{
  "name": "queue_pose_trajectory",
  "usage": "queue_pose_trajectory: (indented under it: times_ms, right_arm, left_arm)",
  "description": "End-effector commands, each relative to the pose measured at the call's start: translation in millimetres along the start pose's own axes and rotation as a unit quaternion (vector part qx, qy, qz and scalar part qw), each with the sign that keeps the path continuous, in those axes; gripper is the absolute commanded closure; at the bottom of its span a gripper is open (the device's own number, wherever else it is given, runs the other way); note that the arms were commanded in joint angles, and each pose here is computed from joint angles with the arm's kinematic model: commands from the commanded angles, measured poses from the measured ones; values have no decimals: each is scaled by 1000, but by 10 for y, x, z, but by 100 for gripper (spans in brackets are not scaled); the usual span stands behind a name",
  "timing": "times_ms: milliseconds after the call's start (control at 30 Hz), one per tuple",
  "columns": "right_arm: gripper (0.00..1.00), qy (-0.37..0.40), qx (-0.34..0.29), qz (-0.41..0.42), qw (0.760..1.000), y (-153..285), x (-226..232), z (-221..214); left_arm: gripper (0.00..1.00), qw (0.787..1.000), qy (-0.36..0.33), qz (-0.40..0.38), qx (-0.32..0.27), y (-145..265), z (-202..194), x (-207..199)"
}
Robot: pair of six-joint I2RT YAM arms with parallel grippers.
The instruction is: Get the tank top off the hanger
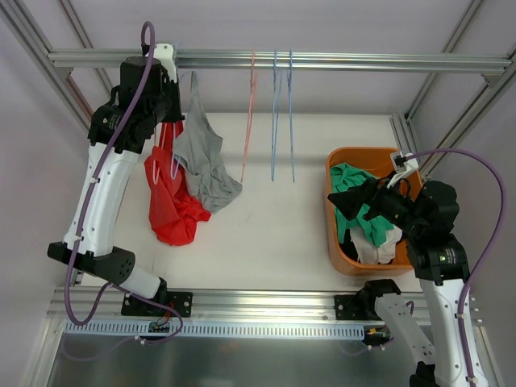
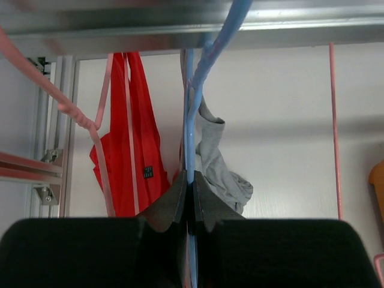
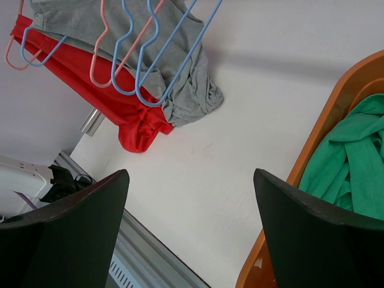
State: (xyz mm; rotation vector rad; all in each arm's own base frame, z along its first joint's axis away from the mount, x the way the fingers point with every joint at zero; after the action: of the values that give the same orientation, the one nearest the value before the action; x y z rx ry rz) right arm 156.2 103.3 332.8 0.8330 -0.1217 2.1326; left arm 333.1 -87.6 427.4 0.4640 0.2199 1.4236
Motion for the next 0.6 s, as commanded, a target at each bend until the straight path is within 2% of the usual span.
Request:
queue_pose_trajectory:
  times_ms: [0, 300, 400, 567]
  right_arm:
    - [11, 3, -11, 19, 1000, -14, 54, 57]
    - [11, 5, -13, 24, 1000, 7, 82, 61]
    - [11, 7, -8, 33, 999, 15, 105, 48]
    - [11, 17, 5, 78, 997, 49, 227, 16]
  left_arm:
    - [100, 998, 10, -12, -53, 204, 267, 38]
    - [100, 993, 45, -63, -89, 502, 389, -51]
    - [100, 990, 65, -96, -83, 641, 272, -131]
    - [100, 985, 81, -147, -43, 795, -166, -270]
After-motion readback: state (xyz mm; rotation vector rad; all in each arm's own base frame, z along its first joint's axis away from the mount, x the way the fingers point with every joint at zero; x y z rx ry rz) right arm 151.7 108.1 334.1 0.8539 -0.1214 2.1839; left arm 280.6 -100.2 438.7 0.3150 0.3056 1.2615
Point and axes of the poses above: each gripper's point midway between its finger pads, its own y axis back along the fingers, its own x axis along the line the jaws close on, z = x × y, the point moved 5 cm from there along y, back along the fingers, and after that the axes turned 9 degrees about -y, right-handed, at the moved point
